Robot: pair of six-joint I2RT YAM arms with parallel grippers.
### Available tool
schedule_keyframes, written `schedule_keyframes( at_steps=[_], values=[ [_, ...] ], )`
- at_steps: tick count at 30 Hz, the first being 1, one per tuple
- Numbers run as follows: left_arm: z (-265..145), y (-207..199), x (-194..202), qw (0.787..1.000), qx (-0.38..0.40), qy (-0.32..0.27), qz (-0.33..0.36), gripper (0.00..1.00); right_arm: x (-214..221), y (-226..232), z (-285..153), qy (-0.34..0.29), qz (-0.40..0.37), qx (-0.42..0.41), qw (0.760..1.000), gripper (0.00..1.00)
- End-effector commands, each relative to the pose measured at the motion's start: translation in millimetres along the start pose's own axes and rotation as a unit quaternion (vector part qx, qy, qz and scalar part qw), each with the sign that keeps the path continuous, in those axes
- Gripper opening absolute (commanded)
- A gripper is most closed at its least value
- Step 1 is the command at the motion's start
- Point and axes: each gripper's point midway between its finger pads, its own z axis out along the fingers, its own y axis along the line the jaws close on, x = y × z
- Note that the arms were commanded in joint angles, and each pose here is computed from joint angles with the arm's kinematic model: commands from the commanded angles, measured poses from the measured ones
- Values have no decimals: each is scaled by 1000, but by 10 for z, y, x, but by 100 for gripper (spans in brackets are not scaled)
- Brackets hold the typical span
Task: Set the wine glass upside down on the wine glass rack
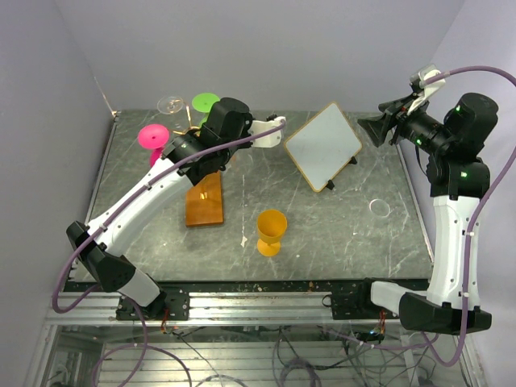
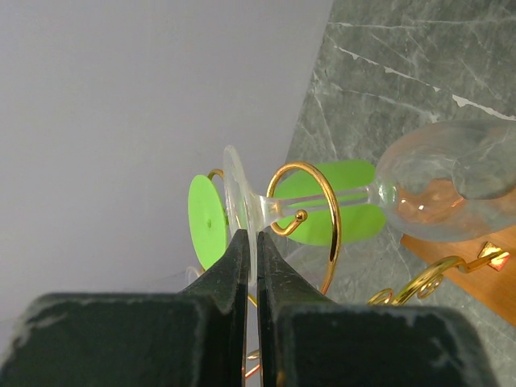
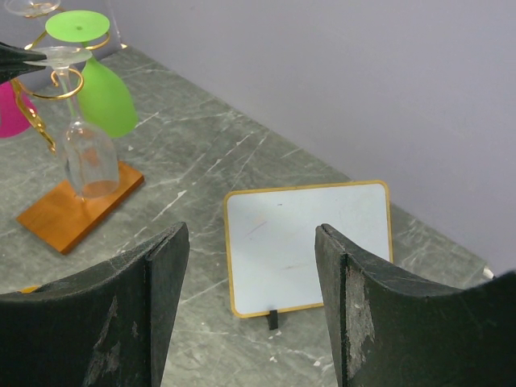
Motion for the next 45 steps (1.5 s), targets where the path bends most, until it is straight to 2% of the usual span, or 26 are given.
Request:
schedule_keyframes(
  at_steps=[1,12,23,32,45],
  values=[
    [-89,108,-9,1000,-18,-4,-10,7,-65,-16,-8,-10,-7,0,1000,64],
    [-71,-5,22,1000,5,0,10,10,5,-31,38,-3,-2,-7,1000,64],
    [-61,-71,-7,1000,20,-9,10,26,13,-30,38,-2,-3,-8,1000,65],
    [-118,-46,-2,1000,18,-13,7,31,22,-26,34,-2,-3,-7,1000,65],
    [-235,-19,-15,999,23,-29,-3,46,85,-77,39,7,-6,6,1000,65]
  ],
)
